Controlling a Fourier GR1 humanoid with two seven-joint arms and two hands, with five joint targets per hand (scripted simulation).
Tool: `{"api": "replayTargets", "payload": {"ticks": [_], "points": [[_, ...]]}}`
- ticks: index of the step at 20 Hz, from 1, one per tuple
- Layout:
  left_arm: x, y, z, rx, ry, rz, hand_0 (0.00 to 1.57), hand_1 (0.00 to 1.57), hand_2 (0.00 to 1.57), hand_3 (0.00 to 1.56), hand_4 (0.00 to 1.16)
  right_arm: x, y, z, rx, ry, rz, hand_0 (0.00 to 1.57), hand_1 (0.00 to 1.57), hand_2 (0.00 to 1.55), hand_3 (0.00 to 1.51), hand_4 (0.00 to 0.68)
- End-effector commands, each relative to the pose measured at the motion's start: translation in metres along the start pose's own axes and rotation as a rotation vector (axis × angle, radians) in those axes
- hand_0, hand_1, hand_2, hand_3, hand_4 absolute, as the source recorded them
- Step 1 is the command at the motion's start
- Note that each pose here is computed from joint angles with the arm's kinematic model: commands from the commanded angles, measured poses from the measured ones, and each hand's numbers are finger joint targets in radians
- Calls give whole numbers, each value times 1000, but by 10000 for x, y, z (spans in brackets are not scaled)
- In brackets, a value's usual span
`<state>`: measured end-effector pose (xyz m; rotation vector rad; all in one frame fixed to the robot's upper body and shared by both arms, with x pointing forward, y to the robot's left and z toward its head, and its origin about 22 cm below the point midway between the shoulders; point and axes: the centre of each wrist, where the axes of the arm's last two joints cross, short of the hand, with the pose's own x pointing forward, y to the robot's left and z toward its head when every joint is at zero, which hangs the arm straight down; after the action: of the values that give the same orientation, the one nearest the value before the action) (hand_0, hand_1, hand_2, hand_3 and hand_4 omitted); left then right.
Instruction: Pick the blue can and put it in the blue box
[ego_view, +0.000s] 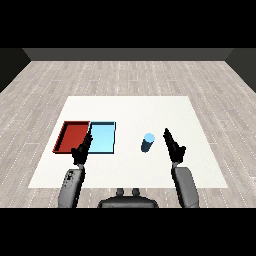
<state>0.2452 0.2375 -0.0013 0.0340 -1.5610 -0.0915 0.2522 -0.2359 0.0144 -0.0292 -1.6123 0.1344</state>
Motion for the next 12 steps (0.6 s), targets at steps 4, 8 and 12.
{"api": "replayTargets", "payload": {"ticks": [4, 8, 12], "points": [[-11, 56, 25, 3, 11, -28, 0, 0, 0, 0, 0, -38, -356, -106, -49, 14, 13, 0, 0, 0, 0, 0], [355, 47, -22, 39, -406, 108, 0, 0, 0, 0, 0, 168, -312, -149, 10, -267, -173, 0, 0, 0, 0, 0], [58, 161, 102, 40, -452, 153, 0, 0, 0, 0, 0, 41, -513, -131, 32, -299, -206, 0, 0, 0, 0, 0]]}}
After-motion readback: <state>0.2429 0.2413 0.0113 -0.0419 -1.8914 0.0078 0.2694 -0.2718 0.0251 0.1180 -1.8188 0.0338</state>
